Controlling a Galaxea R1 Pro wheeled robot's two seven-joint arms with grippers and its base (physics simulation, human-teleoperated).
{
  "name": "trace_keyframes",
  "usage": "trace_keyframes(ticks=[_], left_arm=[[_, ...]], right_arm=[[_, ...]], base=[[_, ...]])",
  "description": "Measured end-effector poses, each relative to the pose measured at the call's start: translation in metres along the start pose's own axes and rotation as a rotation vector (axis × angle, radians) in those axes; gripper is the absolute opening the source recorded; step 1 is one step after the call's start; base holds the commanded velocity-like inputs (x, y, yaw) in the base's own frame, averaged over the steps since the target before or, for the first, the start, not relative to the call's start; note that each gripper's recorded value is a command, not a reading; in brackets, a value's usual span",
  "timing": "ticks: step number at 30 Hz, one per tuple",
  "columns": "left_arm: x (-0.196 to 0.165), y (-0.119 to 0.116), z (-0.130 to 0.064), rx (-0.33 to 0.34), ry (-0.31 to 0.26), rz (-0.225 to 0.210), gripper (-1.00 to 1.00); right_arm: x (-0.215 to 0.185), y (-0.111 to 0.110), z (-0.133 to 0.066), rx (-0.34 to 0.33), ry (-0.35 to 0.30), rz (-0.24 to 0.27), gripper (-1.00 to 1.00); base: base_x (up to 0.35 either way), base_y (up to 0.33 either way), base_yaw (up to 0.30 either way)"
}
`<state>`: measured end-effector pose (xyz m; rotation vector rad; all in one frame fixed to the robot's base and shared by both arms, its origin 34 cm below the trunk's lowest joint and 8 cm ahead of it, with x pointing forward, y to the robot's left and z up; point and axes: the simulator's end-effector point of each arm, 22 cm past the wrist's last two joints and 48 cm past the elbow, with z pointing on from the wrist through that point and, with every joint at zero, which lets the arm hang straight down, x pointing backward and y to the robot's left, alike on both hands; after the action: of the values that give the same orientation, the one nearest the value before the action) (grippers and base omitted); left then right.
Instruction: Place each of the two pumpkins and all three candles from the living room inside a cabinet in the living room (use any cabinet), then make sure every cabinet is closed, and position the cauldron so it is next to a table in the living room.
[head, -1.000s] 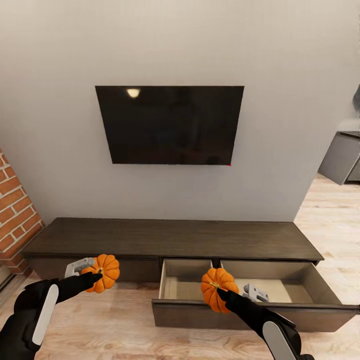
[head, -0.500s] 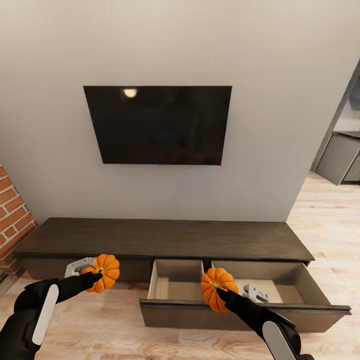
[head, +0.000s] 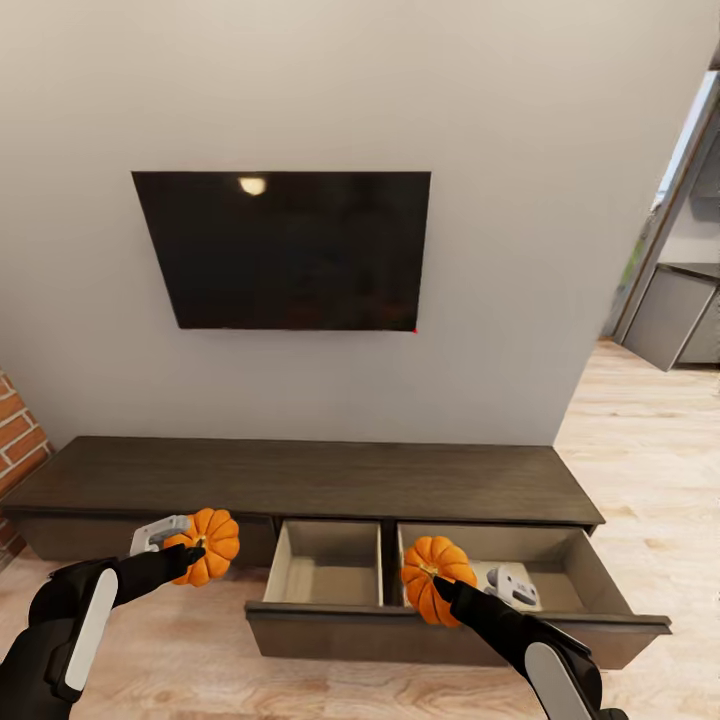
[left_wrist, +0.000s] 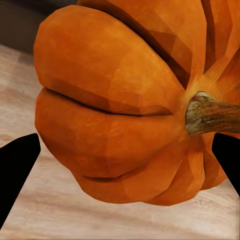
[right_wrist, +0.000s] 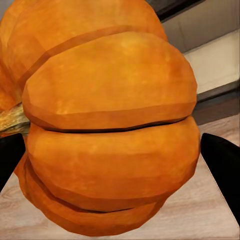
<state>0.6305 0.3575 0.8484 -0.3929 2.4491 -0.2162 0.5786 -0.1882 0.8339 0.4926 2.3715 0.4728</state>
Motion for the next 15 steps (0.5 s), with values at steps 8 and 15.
trace_keyframes(ticks=[8, 15], left_arm=[[-0.001, 0.002, 0.0, -0.009, -0.005, 0.005, -1.0], [-0.014, 0.001, 0.0, -0.006, -0.064, 0.011, -1.0]], right_arm=[[0.0, 0.001, 0.0, -0.001, 0.0, 0.001, -1.0], [0.0, 0.001, 0.0, -0.001, -0.001, 0.0, -1.0]], base=[[0.244, -0.177, -0.032], [0.257, -0.225, -0.041]])
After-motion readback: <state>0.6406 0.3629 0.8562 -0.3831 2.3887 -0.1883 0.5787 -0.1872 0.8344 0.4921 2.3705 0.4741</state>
